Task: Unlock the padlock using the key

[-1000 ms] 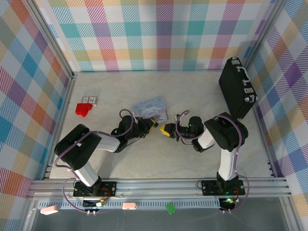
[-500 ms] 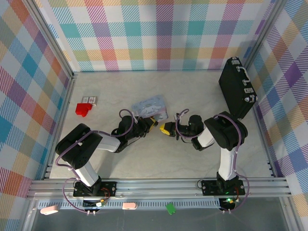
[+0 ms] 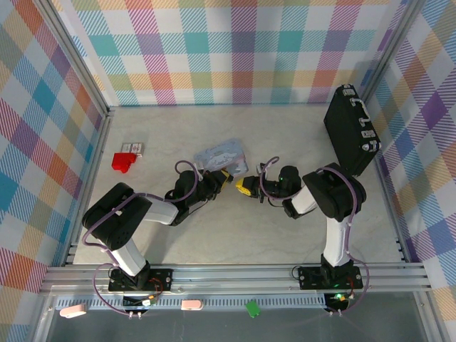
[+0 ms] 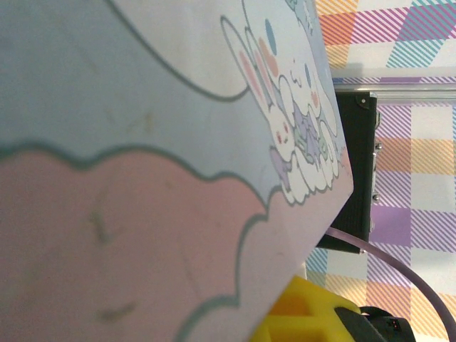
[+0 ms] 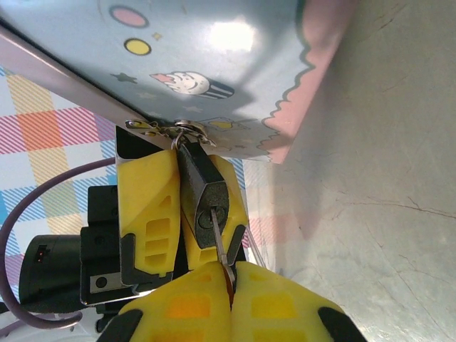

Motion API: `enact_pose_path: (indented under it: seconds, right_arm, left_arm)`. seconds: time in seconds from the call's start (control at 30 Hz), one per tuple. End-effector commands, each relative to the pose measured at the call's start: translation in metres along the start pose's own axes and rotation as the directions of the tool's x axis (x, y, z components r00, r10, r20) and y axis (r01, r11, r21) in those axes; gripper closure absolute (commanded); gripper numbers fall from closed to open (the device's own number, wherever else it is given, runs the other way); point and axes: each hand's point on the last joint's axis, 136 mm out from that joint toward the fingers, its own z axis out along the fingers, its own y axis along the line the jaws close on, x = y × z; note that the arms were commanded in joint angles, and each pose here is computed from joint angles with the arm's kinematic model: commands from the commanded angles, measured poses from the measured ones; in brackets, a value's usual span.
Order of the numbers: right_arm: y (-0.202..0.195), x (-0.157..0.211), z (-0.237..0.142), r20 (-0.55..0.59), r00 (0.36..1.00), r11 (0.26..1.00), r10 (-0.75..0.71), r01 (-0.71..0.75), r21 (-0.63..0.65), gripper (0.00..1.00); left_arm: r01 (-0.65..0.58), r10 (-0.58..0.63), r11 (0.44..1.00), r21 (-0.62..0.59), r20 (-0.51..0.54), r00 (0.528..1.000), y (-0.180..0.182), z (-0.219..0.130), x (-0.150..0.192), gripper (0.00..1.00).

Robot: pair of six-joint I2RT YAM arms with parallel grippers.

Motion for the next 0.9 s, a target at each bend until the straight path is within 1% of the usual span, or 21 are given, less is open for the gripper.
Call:
enact_pose_path:
  seconds: [0.0,0.2,0.67,0.87]
  right_arm:
    - [0.026,-0.014,0.009,0.020,0.997,0.994,-0.078,0.079,-0.069,1.00]
    - [0.021,-0.027,0.004,0.031,0.997,0.995,-0.068,0.070,-0.064,1.00]
    - [0.024,-0.030,0.010,-0.007,0.996,0.993,-0.088,0.087,-0.077,1.00]
    - [0.024,-0.042,0.004,0.000,0.995,0.991,-0.104,0.103,-0.082,1.00]
  left_arm:
    - [-0.012,0.045,0.988,0.153,-0.217,0.975,-0.043,0.003,0.049,1.00]
    - [-0.013,0.050,0.987,0.157,-0.235,0.971,-0.045,0.004,0.052,1.00]
    - [-0.002,0.057,0.983,0.185,-0.294,0.954,-0.053,0.014,0.064,1.00]
    - [-0.004,0.062,0.983,0.182,-0.311,0.948,-0.052,0.012,0.068,1.00]
